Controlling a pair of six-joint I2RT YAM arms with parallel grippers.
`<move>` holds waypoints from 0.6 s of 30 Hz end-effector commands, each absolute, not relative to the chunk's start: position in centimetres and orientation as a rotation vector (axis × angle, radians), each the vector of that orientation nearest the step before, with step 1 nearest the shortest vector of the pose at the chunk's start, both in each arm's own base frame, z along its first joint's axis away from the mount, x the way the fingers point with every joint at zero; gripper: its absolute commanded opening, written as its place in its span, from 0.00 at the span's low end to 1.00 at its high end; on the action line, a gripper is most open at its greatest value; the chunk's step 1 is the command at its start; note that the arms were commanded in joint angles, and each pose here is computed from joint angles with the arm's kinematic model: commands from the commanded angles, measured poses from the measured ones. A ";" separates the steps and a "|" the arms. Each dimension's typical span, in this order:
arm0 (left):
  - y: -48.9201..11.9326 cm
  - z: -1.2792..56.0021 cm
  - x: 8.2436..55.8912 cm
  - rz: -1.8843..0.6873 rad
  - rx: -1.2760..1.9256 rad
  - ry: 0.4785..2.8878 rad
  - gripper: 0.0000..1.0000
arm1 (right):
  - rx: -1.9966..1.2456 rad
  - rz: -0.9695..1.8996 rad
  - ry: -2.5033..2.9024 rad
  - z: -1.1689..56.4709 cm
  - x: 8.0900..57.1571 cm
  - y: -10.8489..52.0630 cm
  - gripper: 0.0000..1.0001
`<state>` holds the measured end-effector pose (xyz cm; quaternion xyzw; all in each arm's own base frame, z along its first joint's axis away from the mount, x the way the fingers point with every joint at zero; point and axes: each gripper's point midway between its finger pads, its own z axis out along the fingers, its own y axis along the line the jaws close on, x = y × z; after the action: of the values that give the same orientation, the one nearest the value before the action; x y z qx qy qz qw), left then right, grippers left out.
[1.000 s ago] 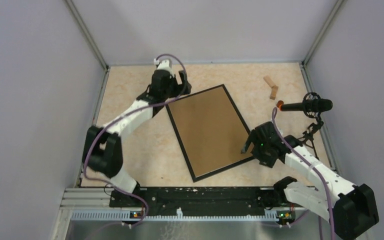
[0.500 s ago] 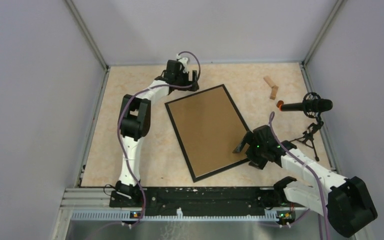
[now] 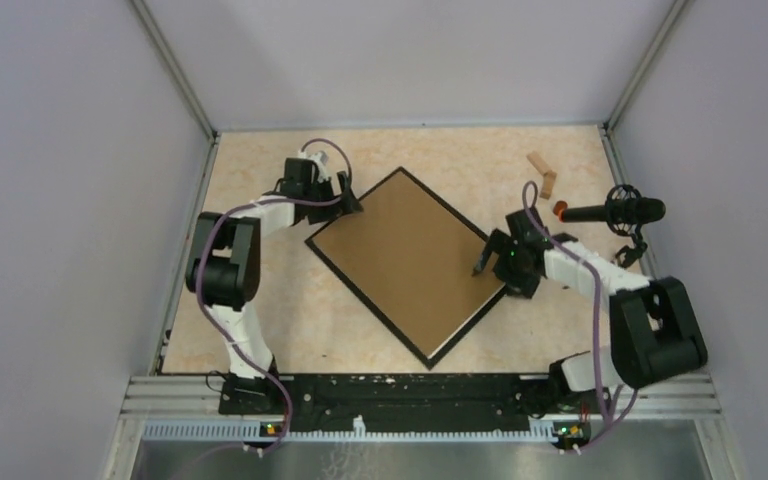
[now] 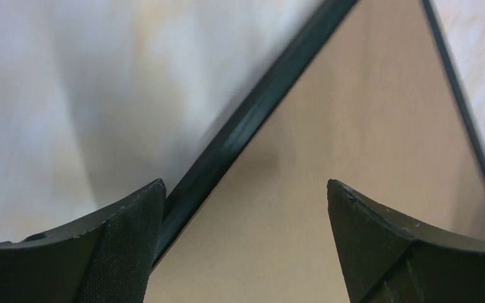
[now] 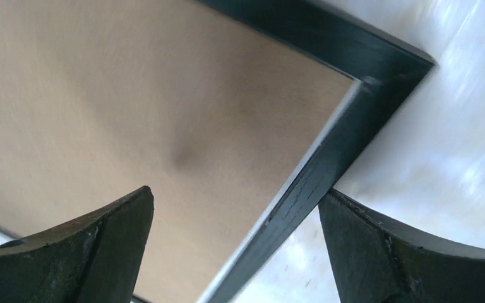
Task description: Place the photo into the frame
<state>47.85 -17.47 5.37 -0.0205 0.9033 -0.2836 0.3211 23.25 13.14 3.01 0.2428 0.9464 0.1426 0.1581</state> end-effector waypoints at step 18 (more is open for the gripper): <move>-12.1 10.2 25.4 -0.498 -0.200 2.679 0.91 | 0.090 0.345 2.736 3.7 33.2 12.4 0.99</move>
<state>27.63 -11.78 11.36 -0.0501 0.9445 -0.1841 0.2676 34.72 11.37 2.98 0.0530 0.9751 0.0876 0.1966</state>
